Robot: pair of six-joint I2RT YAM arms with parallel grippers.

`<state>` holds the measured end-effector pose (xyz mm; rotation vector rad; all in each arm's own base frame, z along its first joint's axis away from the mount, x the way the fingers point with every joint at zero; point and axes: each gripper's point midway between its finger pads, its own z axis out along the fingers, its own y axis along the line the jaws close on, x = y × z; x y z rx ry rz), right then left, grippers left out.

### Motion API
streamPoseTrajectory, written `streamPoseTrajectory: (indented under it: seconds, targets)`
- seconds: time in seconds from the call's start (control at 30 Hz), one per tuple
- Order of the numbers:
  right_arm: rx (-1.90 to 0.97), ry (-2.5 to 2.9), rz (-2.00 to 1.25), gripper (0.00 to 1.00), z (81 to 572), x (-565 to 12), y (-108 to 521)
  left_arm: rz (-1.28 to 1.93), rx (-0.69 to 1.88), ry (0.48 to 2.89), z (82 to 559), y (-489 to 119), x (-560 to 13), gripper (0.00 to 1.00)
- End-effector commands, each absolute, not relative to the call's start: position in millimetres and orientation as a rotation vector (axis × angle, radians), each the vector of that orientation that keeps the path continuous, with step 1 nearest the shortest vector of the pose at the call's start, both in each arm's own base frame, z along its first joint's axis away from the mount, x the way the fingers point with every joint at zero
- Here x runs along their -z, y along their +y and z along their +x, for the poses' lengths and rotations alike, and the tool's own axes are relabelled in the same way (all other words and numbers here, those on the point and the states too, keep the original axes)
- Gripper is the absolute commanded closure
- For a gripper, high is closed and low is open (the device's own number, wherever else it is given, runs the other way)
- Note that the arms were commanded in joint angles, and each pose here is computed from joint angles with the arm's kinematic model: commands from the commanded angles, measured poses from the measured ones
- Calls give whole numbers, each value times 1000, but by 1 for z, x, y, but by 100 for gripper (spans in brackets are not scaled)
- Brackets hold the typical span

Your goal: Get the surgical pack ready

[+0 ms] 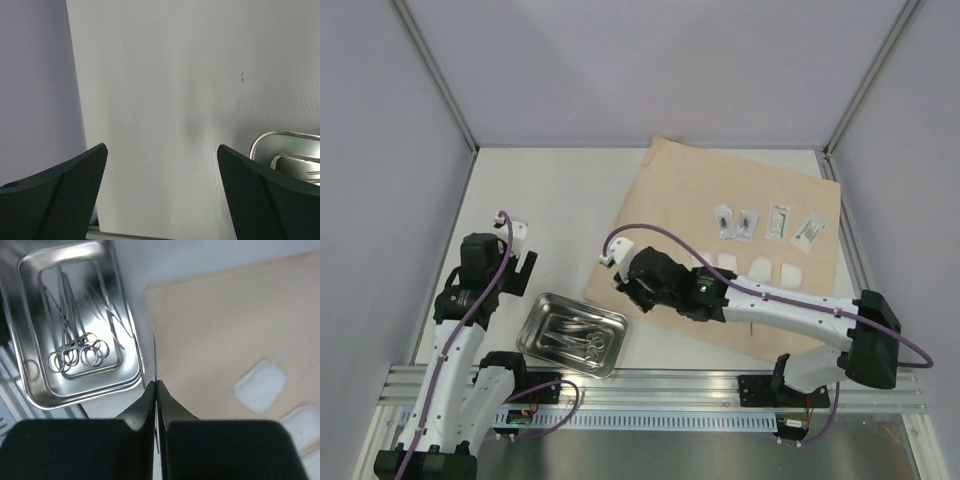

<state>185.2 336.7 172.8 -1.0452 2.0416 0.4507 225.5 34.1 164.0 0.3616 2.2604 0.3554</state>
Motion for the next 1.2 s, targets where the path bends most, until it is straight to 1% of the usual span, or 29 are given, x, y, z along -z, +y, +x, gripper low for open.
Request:
streamPoseTrajectory:
  seconds: [0.0, 0.03, 0.1, 0.13, 0.2, 0.23, 0.27, 0.33, 0.47, 0.67, 1.17]
  targets:
    - [-533, 1810, -1421, 99, 160, -171, 394, 305, -424, 2227, 229, 46, -172, 0]
    - [-510, 1807, -1503, 99, 157, -152, 403, 290, -442, 2227, 228, 49, -172, 0]
    - [-504, 1757, -1563, 100, 154, -151, 420, 264, -465, 2222, 228, 54, -173, 0]
    - [-471, 1736, -1645, 100, 149, -132, 428, 251, -481, 2225, 228, 57, -173, 0]
    - [-436, 1715, -1720, 100, 144, -121, 437, 228, -505, 2222, 229, 62, -174, 0]
    - [-441, 1677, -1733, 100, 142, -129, 449, 215, -522, 2222, 229, 64, -174, 0]
    - [-418, 1678, -1779, 100, 142, -113, 454, 211, -526, 2221, 229, 65, -174, 0]
    - [-421, 1653, -1800, 99, 140, -116, 467, 215, -516, 2230, 230, 64, -173, 0]
    - [-440, 1651, -1857, 100, 136, -99, 479, 228, -504, 2237, 231, 62, -170, 0]
    - [-371, 1690, -1934, 100, 138, -67, 478, 226, -504, 2232, 232, 62, -171, 0]
    - [-254, 1722, -1973, 99, 145, -30, 481, 230, -504, 2232, 233, 62, -170, 0]
